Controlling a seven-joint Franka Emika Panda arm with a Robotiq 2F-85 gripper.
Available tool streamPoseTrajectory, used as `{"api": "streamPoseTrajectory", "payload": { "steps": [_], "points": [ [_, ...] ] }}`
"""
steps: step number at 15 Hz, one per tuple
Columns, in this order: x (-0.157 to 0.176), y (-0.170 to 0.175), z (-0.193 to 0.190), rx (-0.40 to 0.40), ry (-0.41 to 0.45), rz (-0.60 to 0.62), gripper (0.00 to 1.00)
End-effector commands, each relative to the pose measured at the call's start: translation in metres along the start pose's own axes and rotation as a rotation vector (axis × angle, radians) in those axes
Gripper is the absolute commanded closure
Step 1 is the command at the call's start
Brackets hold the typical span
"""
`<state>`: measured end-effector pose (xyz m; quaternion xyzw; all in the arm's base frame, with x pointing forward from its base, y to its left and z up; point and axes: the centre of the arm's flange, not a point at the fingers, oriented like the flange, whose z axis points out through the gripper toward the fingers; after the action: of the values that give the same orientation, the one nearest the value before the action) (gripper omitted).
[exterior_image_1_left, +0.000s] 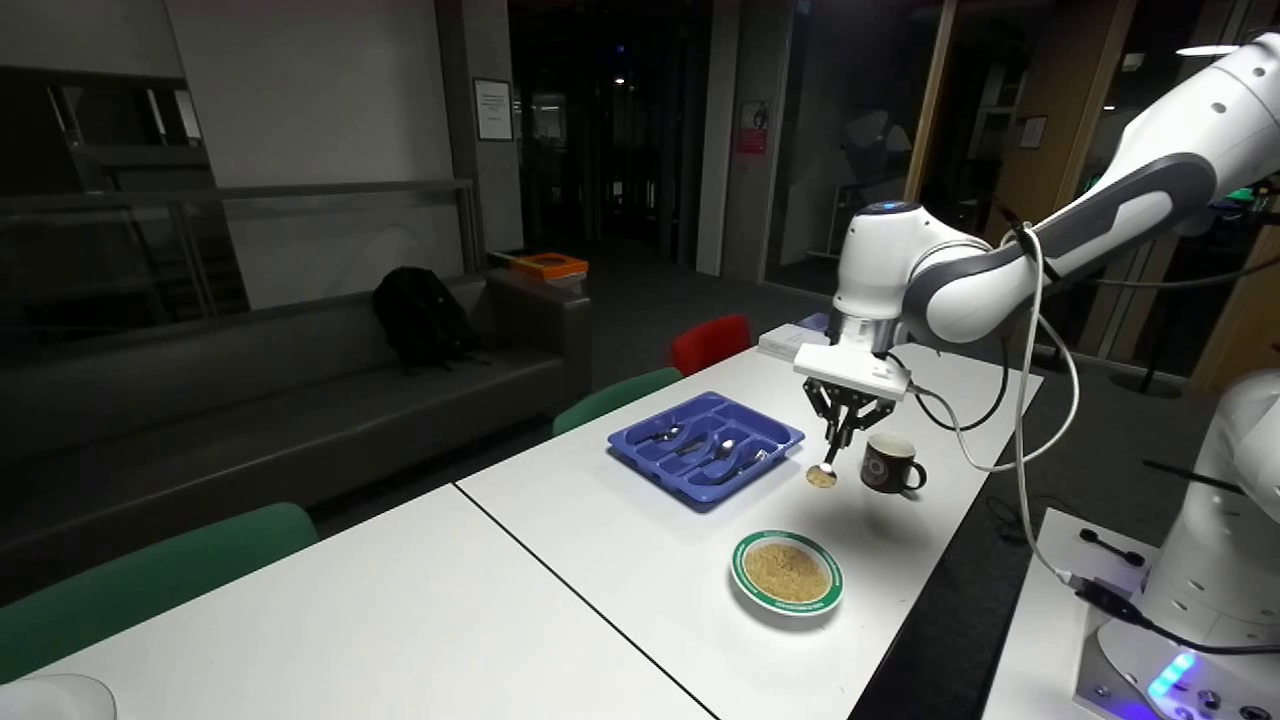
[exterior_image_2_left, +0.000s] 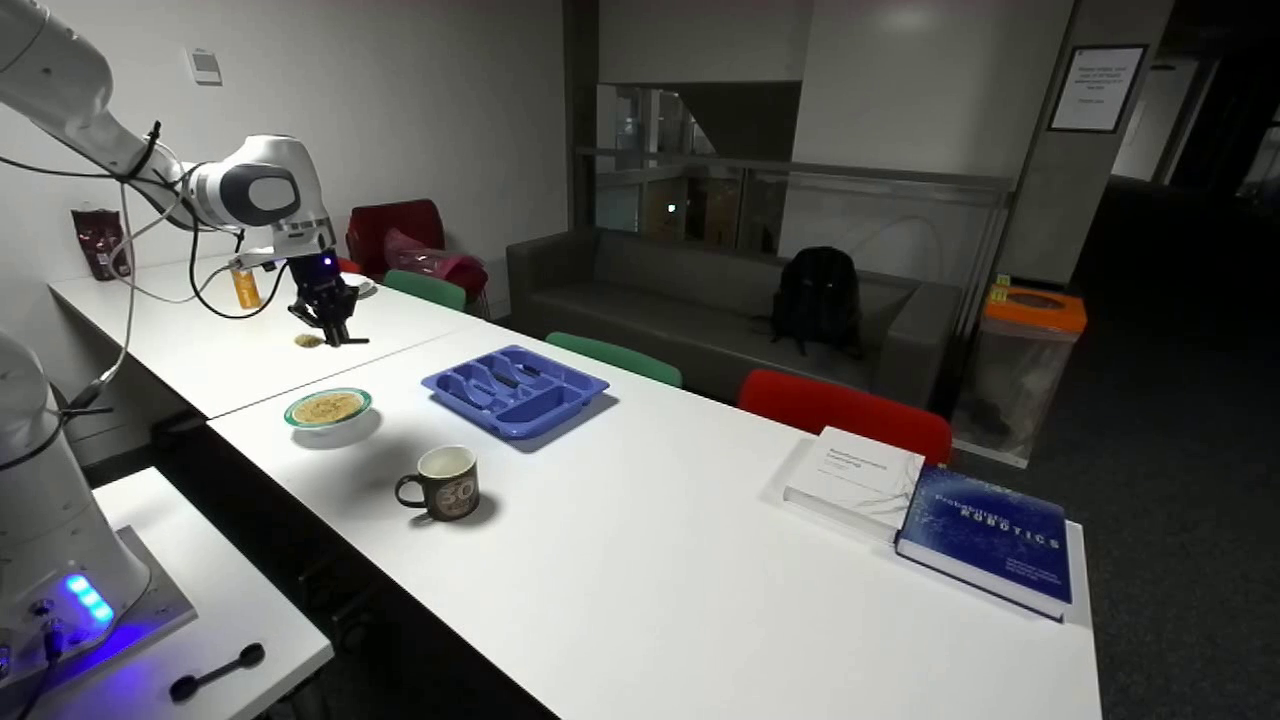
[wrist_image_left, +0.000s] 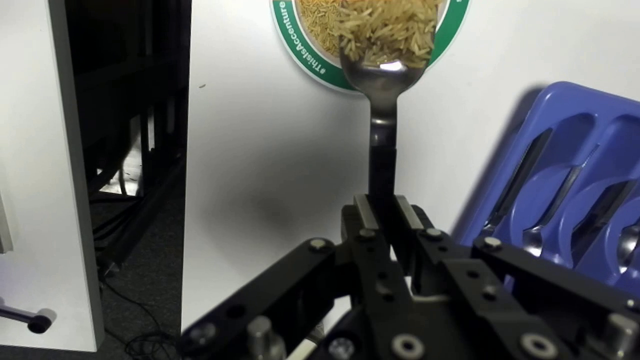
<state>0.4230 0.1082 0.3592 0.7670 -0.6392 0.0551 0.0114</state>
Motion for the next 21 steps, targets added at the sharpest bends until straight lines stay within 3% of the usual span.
{"api": "streamPoseTrajectory", "payload": {
  "steps": [1,10,21],
  "points": [
    [0.015,-0.005,-0.010,-0.006,-0.012,0.043,0.97],
    [0.012,-0.010,-0.007,0.026,0.005,0.078,0.97],
    [-0.006,-0.020,0.005,0.001,0.015,0.072,0.97]
  ]
}}
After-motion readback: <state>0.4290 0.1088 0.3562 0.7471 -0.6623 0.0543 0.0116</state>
